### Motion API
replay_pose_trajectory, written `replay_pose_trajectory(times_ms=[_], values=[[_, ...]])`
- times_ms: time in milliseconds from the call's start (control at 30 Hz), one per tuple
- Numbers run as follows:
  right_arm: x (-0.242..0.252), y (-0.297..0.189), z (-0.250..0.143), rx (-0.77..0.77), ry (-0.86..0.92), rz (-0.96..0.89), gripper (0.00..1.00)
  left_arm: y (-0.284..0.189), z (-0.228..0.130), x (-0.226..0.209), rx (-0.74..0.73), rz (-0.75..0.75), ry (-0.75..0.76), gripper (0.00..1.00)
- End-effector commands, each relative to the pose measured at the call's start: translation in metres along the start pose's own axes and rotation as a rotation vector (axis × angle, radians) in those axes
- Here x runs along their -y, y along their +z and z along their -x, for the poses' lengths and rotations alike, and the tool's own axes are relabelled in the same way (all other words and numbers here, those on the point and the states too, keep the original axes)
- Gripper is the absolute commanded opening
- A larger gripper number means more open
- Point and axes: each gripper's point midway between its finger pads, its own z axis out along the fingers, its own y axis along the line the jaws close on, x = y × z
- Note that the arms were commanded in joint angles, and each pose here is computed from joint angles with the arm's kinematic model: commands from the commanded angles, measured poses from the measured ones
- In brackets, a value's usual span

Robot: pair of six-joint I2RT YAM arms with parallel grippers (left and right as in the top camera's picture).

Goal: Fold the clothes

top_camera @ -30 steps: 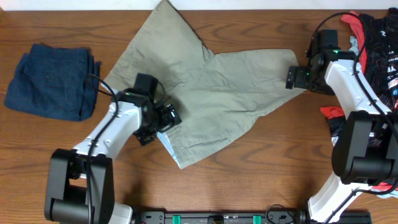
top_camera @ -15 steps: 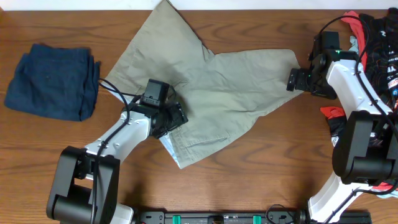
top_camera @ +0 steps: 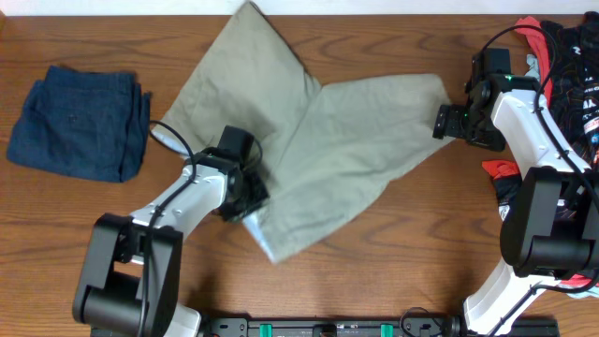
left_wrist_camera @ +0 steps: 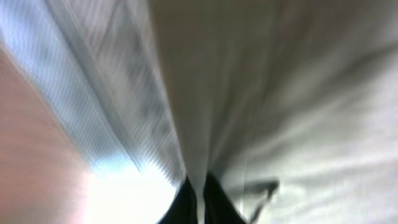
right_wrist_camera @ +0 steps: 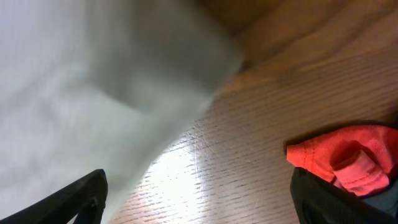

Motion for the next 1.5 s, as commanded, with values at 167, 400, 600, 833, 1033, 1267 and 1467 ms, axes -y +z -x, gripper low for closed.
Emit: replay_pose_trajectory(times_ms=[167,400,600,833,1033,1267,1467], values=[[0.005,-0.014,0.012,0.044,0.036,0.039,0.91,-0.054,-0.027,-0.06,-0.047,0.073,-0.035,0.06],[-0.099,-0.046,0.004,0.115,-0.421,0.595,0.91,-0.086,-0.014,-0.067,0.088,-0.018,-0.102,0.06],[-0.157,-0.065,0.021,0.267,-0.524,0.693,0.89,-0.088,-0.039,-0.08,0.006,0.033,-0.122,0.07],[-0.234,-0.056,0.015,0.343,-0.614,0.741,0.93,-0.091,-0.065,-0.1,-0.086,0.131,-0.17,0.06],[-0.286,-0.028,-0.015,0.296,-0.693,0.824,0.93,-0.092,-0.061,-0.11,-0.055,0.19,-0.21,0.06],[-0.325,-0.002,-0.045,0.25,-0.736,0.886,0.9,-0.091,-0.056,-0.108,-0.033,0.177,-0.206,0.06],[-0.351,-0.003,-0.071,0.235,-0.796,0.943,0.91,-0.091,-0.056,-0.107,-0.032,0.176,-0.206,0.06]])
